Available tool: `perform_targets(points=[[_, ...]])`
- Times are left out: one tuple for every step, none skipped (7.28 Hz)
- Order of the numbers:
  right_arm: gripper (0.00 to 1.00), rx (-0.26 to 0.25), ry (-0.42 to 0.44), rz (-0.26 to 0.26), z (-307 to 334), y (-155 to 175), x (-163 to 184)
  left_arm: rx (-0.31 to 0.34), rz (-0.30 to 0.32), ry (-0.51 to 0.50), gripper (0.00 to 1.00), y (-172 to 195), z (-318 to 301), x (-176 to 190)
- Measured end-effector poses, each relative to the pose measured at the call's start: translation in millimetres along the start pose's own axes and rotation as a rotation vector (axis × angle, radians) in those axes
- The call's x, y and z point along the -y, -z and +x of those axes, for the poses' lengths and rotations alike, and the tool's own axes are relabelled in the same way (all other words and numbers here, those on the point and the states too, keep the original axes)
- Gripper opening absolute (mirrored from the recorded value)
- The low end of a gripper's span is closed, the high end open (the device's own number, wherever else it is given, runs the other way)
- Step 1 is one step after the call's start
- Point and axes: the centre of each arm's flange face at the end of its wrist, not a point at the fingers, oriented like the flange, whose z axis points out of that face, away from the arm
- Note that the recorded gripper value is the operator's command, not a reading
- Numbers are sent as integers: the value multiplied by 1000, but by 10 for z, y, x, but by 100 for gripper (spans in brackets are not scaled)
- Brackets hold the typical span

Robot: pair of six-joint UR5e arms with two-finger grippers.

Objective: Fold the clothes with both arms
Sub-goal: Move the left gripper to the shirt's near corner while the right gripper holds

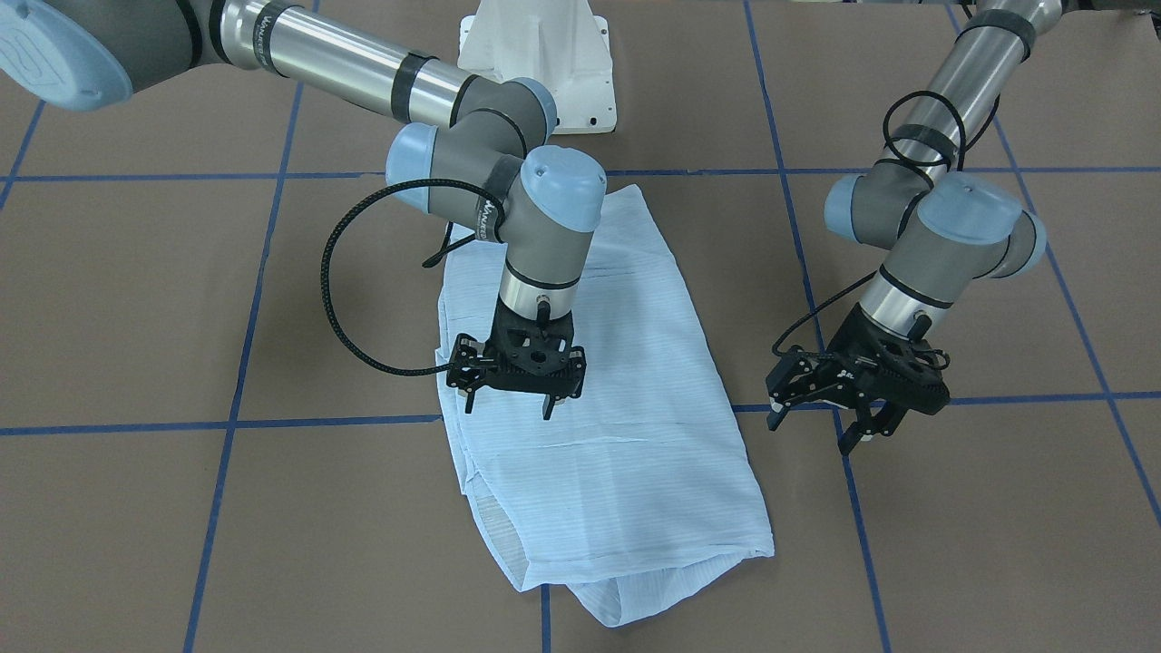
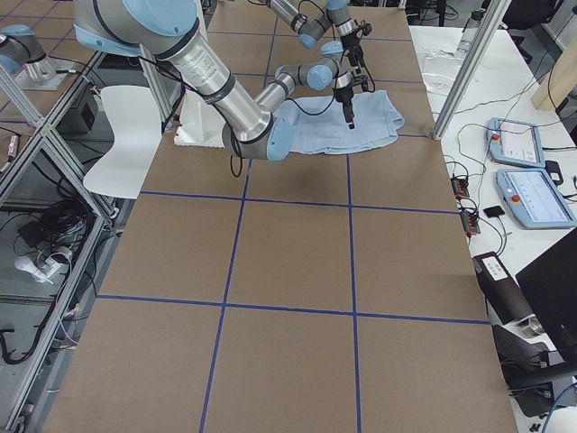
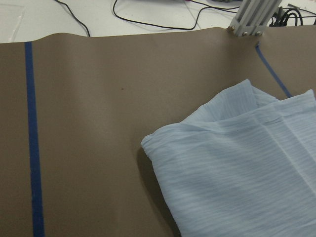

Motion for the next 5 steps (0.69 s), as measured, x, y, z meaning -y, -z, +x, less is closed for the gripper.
perform_targets(points=[[100,51,-5,2,240,149,-110,-54,-12,42,100,245,188,-177],[100,108,-20,12,581,358,-252,-101,-40,85,100,496,362,-477],[100,165,-59,24,906,608,-395,-140,-75,137,100,714,534,-800],[100,219,-114,33,1136,865,-510,-161,-109,194,100,868,697,-1139],[100,255,-161,35,1248,1041,-584,-156,-133,249,100,921,839,-1457]])
